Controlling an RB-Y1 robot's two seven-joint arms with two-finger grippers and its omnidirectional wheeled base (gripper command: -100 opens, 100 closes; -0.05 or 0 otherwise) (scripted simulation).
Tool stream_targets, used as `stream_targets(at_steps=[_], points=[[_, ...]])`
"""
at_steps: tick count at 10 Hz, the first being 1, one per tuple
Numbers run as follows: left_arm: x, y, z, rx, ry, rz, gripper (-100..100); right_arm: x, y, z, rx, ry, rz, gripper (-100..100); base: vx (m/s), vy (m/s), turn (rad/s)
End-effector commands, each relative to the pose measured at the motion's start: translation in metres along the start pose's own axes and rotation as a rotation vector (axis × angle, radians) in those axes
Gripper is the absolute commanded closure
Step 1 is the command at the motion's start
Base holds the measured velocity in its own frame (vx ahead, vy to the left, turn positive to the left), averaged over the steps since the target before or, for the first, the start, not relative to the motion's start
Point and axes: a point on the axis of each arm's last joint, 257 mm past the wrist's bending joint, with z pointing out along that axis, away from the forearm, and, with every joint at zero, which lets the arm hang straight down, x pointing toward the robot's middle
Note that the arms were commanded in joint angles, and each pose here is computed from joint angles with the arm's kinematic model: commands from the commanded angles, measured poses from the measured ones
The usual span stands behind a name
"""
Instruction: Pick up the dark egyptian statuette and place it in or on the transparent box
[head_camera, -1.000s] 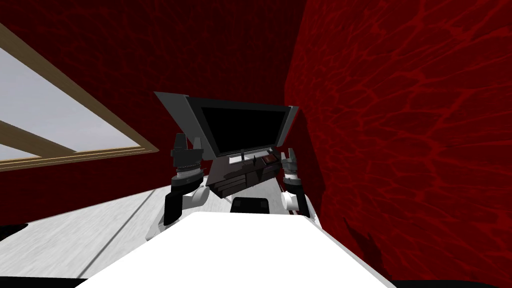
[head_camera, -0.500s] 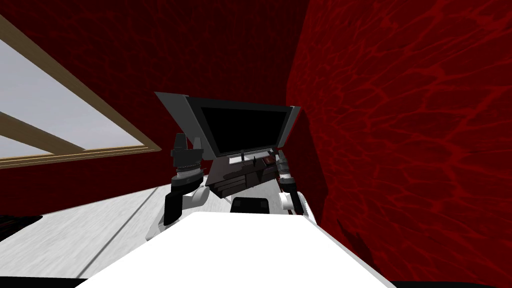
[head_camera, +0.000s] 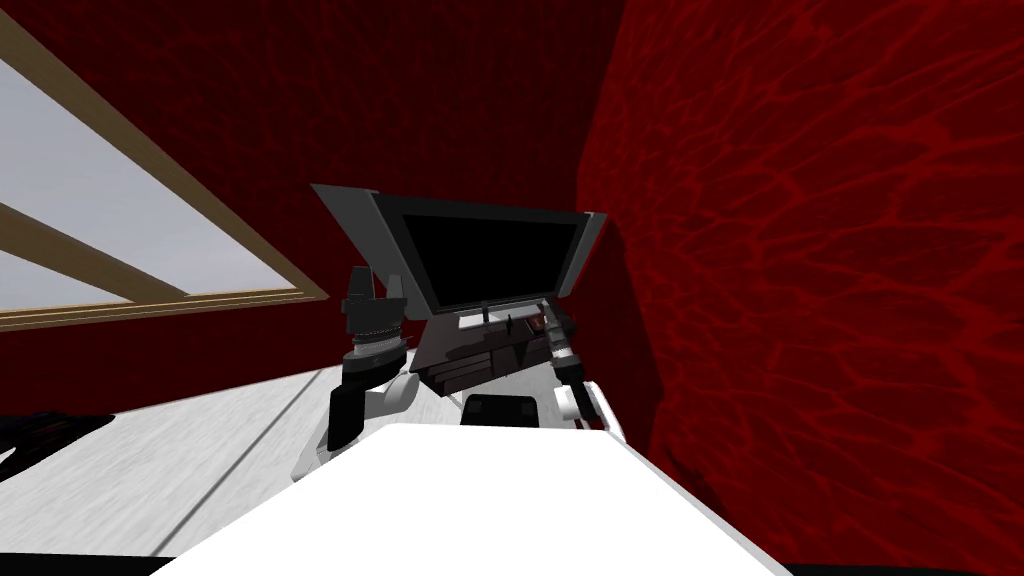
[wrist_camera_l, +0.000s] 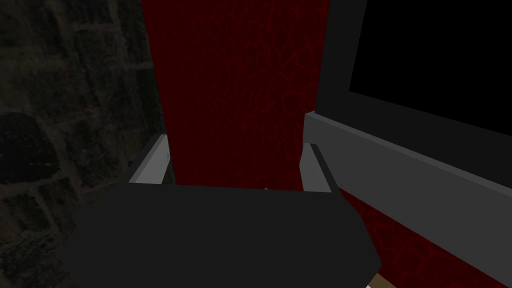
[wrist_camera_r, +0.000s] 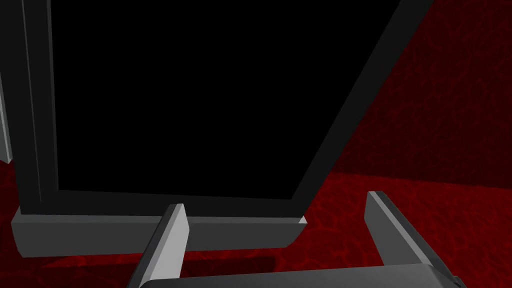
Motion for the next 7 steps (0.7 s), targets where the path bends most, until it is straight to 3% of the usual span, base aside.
stream_targets(at_steps=[1,6,7], points=[[0.0,0.0,0.0,0.0,0.0,0.0,0,0.009,-0.007,0.0,0.024,0.021,-0.037,-100,0.027,-0.024,0.042],[0.0,0.0,0.0,0.0,0.0,0.0,0,0.044,-0.056,-0.004,0.148,0.121,-0.178,-100,0.025,-0.019,0.061],[0.0,0.0,0.0,0.0,0.0,0.0,0,0.045,-0.056,-0.005,0.147,0.128,-0.208,-100,0.021,-0.018,0.038]])
